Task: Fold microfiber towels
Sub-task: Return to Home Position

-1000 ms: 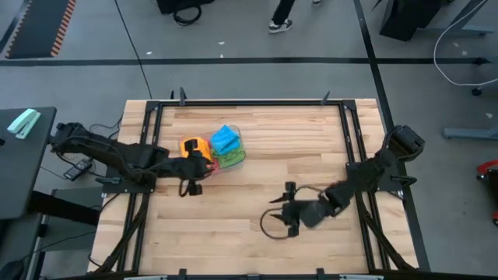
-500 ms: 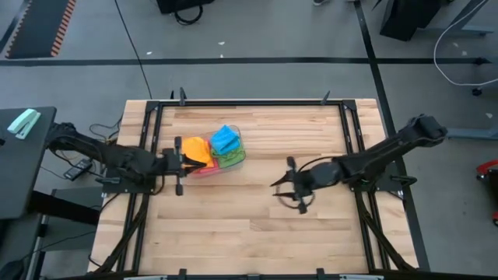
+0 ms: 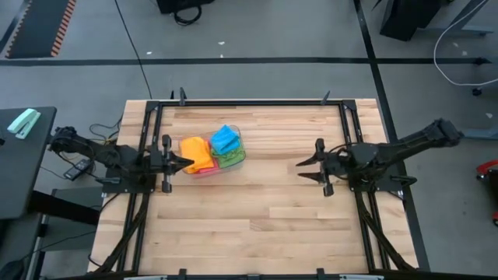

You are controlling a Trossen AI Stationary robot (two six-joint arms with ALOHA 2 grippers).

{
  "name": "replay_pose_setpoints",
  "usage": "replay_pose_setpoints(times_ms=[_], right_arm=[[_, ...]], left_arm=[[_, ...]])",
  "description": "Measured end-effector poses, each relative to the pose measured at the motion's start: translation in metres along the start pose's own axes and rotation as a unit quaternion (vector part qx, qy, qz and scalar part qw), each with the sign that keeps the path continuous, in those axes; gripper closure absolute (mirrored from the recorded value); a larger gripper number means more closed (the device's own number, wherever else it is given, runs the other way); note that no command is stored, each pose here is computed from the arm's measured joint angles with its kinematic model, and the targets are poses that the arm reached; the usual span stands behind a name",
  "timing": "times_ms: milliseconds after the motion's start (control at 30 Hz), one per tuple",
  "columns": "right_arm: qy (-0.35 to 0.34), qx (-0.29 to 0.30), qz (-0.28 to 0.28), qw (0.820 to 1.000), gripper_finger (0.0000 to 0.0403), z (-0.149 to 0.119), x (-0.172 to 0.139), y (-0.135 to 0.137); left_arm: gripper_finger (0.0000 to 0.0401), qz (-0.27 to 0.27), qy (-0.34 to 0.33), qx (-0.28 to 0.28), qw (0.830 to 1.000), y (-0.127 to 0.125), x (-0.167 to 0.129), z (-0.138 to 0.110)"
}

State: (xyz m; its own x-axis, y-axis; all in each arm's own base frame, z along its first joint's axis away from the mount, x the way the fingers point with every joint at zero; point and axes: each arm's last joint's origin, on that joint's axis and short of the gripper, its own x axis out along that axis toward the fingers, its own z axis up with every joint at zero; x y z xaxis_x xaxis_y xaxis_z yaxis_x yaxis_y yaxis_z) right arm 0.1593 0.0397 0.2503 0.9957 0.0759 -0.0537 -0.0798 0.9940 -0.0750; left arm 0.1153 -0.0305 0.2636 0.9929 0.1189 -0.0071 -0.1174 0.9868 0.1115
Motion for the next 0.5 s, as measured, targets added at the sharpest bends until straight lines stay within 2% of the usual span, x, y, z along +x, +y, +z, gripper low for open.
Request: replay_pose_setpoints(times_ms=[100, 267, 400, 500], right_arm=[[-0.012, 0.002, -0.010, 1.000, 0.0257, 0.003, -0.004, -0.003], [-0.019, -0.006, -0.015, 1.000, 0.0257, 0.004, -0.006, -0.004], [-0.058, -0.044, -0.033, 0.997, 0.0257, 0.013, -0.006, -0.006], [-0.106, -0.060, -0.047, 0.991, 0.0257, 0.023, -0.008, -0.007]], left_arm=[[0.0375, 0.003, -0.011, -0.014, 1.000, 0.001, -0.001, 0.001], [0.0360, 0.004, -0.018, -0.002, 1.000, 0.001, -0.001, 0.002], [0.0365, 0.012, -0.099, -0.016, 0.995, 0.003, -0.003, 0.019], [0.0374, 0.026, -0.157, 0.003, 0.987, 0.006, -0.006, 0.031]])
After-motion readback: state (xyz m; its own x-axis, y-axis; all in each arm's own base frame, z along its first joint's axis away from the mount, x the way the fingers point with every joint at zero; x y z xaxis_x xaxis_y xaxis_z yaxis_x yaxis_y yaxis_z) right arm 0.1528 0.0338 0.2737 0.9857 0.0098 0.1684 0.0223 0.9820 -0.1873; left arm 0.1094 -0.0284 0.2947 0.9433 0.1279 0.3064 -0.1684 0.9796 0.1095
